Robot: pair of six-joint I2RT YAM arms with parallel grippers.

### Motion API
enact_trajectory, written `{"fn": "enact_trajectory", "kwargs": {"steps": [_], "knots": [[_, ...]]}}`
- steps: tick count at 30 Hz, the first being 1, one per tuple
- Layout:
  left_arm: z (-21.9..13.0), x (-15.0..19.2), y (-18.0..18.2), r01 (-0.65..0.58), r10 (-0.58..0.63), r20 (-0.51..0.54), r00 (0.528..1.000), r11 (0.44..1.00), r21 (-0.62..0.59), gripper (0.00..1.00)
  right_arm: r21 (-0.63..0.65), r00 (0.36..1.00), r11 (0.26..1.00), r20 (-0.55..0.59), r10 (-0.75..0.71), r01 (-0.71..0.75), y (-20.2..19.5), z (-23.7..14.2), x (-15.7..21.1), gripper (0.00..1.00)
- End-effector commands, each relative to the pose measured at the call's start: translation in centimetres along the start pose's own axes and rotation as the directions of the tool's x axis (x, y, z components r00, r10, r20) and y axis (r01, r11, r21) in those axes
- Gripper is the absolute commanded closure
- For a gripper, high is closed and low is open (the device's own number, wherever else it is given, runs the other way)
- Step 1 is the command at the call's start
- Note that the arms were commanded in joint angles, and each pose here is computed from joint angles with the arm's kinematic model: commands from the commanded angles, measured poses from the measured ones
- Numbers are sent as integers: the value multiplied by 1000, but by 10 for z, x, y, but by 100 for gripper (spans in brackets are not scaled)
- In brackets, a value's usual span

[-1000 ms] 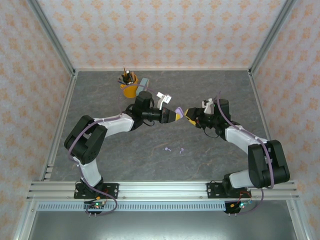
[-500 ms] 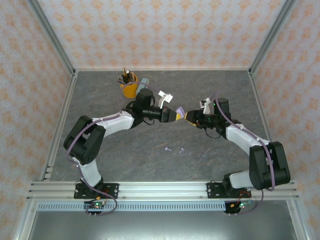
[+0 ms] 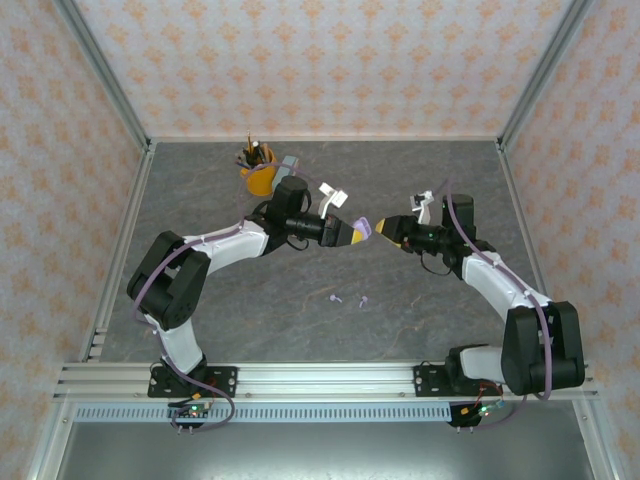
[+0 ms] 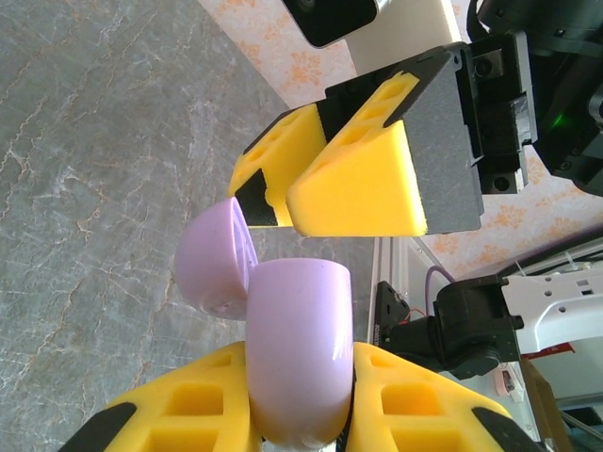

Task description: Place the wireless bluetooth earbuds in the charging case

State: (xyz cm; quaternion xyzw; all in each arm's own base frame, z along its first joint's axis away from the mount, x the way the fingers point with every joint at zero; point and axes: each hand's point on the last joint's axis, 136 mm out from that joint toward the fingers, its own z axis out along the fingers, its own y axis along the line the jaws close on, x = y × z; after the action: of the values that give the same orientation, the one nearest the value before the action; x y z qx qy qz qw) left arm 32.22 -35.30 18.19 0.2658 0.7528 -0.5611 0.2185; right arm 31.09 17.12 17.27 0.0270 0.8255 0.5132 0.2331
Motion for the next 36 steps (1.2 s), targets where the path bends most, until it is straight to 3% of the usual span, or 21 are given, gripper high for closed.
{"fn": "enact_trajectory", "kwargs": {"steps": [1,17,36], "knots": [[-4,-16,-25,-78,77,15,997,996,46,79,-66,998,996,-3,-56,56,16,-1,-5,59],[1,-17,-23,-74,74,6,997,996,47,79,-88,998,994,-34,-62,59,22,13,-8,60],[5,-13,-22,-71,72,-7,997,996,55,79,-104,996,993,-70,-58,51,24,27,-11,69]]}}
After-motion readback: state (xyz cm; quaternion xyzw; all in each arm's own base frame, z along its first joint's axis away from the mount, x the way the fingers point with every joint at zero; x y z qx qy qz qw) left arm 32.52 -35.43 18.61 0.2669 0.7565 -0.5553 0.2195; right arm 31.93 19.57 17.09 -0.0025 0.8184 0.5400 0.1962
